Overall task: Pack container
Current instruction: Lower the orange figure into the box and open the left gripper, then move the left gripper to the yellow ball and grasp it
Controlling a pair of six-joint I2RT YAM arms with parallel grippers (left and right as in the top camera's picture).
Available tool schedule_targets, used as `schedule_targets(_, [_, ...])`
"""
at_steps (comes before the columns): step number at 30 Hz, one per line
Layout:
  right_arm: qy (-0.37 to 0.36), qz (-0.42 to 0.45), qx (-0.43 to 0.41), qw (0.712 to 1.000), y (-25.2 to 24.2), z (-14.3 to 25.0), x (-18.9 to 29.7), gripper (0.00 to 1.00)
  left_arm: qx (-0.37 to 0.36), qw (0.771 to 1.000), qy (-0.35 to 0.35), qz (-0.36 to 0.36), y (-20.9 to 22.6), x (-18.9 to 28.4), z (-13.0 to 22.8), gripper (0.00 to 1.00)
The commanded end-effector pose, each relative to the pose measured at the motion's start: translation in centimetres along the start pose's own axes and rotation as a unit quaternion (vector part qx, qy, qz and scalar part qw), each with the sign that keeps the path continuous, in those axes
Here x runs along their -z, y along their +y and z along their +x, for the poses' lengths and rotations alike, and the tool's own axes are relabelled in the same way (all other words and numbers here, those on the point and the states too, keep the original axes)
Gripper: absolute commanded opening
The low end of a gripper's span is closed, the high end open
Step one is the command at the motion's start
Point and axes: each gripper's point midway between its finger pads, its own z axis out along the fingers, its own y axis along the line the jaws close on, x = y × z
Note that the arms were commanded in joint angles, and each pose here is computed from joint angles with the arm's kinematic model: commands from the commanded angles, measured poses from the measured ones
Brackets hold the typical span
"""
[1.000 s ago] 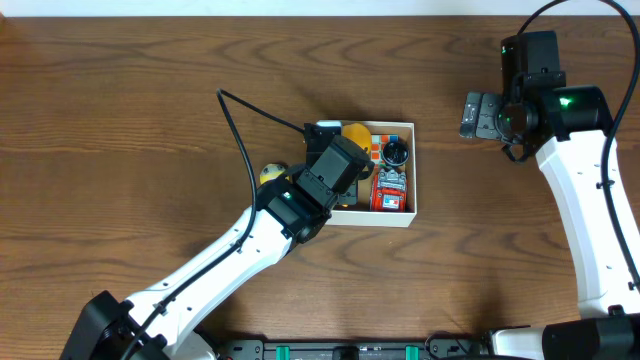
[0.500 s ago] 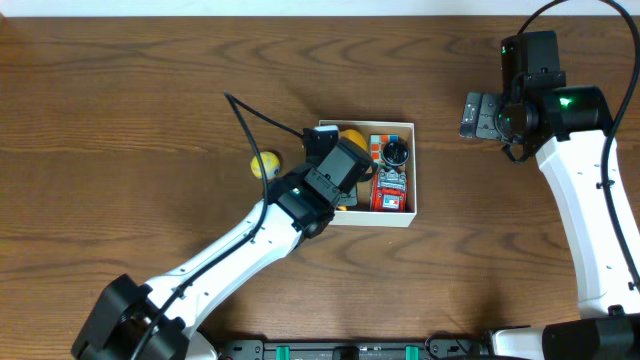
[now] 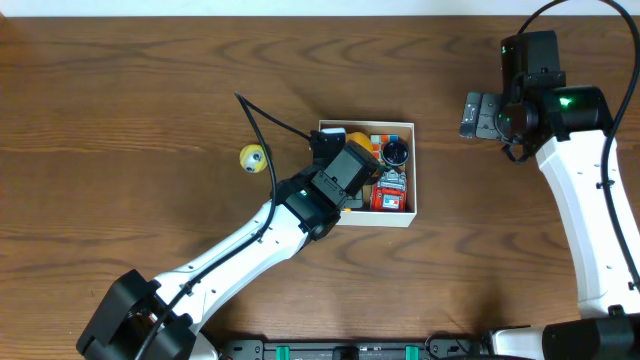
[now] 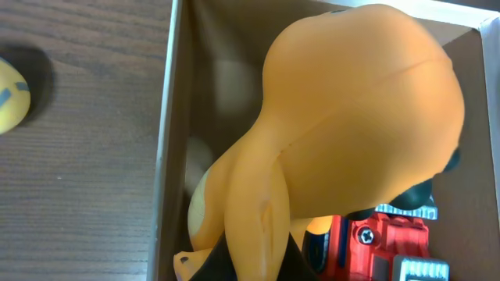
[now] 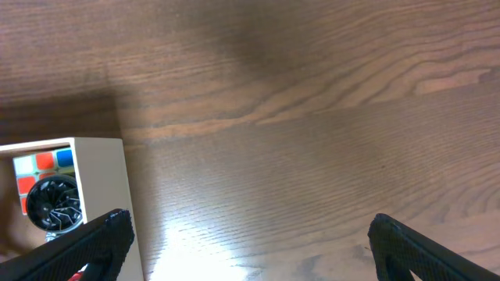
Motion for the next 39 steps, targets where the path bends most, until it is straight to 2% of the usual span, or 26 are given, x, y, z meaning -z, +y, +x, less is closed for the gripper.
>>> schedule_targets(1, [-0.011, 0.003, -0.005, 1.000, -0.4, -0.5, 0.6, 0.99, 0.006, 1.000, -0.017, -0.007, -0.1, 0.2, -0.8, 0.07])
schedule_targets(4, [-0.011, 0.003, -0.005, 1.000, -0.4, -0.5, 0.6, 0.99, 0.005, 1.000, -0.017, -0.007, -0.1, 0.2, -0.8, 0.16])
schedule_targets(6, [-0.011, 0.003, -0.005, 1.000, -0.4, -0.5, 0.6, 0.99, 0.005, 1.000, -0.017, -0.007, -0.1, 0.2, -0.8, 0.17])
schedule_targets(8, [-0.011, 0.003, -0.005, 1.000, -0.4, -0.5, 0.6, 0.99, 0.005, 1.000, -0.017, -0.007, -0.1, 0.2, -0.8, 0.27])
schedule_targets(14, [-0.011, 0.003, -0.005, 1.000, -0.4, -0.5, 0.6, 0.99, 0.005, 1.000, -0.017, -0.007, -0.1, 0.2, -0.8, 0.34])
schedule_targets(18, [-0.011, 0.003, -0.005, 1.000, -0.4, -0.5, 0.6, 0.99, -0.001, 1.000, -0.022, -0.008, -0.1, 0.2, -1.1, 0.34])
schedule_targets(25, [-0.011, 0.003, -0.005, 1.000, -0.4, -0.5, 0.6, 0.99, -0.067, 0.993, -0.086, -0.038, 0.4, 2.3, -4.6, 0.34])
schedule_targets(29, [-0.011, 0.003, -0.005, 1.000, -0.4, -0.5, 0.6, 0.99, -0.084, 0.988, -0.111, -0.071, 2.5, 4.2, -6.2, 0.34])
schedule_targets(35, [-0.011, 0.003, -0.005, 1.000, -0.4, -0.5, 0.6, 0.99, -0.038, 0.985, -0.097, -0.136, 9.1, 5.0, -8.1, 0.48])
schedule_targets(39, [-0.011, 0.003, -0.005, 1.000, -0.4, -0.5, 0.6, 0.99, -0.064, 0.984, -0.072, -0.147, 11.9, 3.9, -8.9, 0.50])
